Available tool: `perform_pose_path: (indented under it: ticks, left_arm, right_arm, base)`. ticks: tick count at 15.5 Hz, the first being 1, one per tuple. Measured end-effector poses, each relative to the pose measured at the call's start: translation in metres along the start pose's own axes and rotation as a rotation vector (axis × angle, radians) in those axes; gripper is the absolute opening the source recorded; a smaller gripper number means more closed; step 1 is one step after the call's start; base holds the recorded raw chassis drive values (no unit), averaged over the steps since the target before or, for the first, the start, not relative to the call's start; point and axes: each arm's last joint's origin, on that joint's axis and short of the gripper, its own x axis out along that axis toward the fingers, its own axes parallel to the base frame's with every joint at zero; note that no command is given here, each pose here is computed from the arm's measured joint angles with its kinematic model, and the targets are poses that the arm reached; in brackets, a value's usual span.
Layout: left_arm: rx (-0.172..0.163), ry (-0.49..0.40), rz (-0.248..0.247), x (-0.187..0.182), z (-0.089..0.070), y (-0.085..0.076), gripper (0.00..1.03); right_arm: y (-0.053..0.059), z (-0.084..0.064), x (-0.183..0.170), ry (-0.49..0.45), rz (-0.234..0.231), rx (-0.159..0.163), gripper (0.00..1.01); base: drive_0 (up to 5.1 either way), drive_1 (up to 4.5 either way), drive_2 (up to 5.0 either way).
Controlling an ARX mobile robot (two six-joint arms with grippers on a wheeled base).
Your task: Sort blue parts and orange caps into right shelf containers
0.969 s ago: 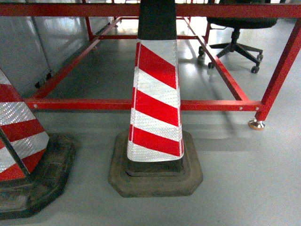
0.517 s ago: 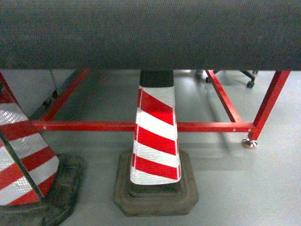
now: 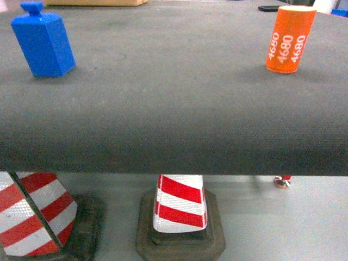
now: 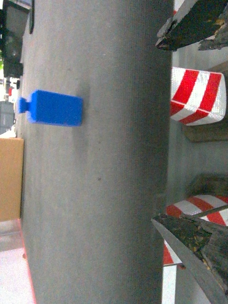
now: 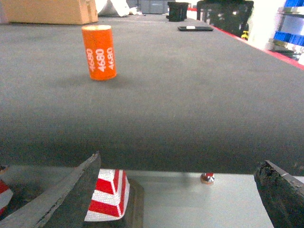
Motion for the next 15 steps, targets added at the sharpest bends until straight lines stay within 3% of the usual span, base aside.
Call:
perform_pose_path:
  ticks: [15]
  left_arm:
    - [0.000, 0.000, 0.000, 0.0000, 0.0000, 0.0000, 0.98]
  right_arm:
    - [0.0000, 0.0000, 0.0000, 0.000, 0.001, -0.001, 0.98]
  base:
    - [0.0, 0.00, 0.0]
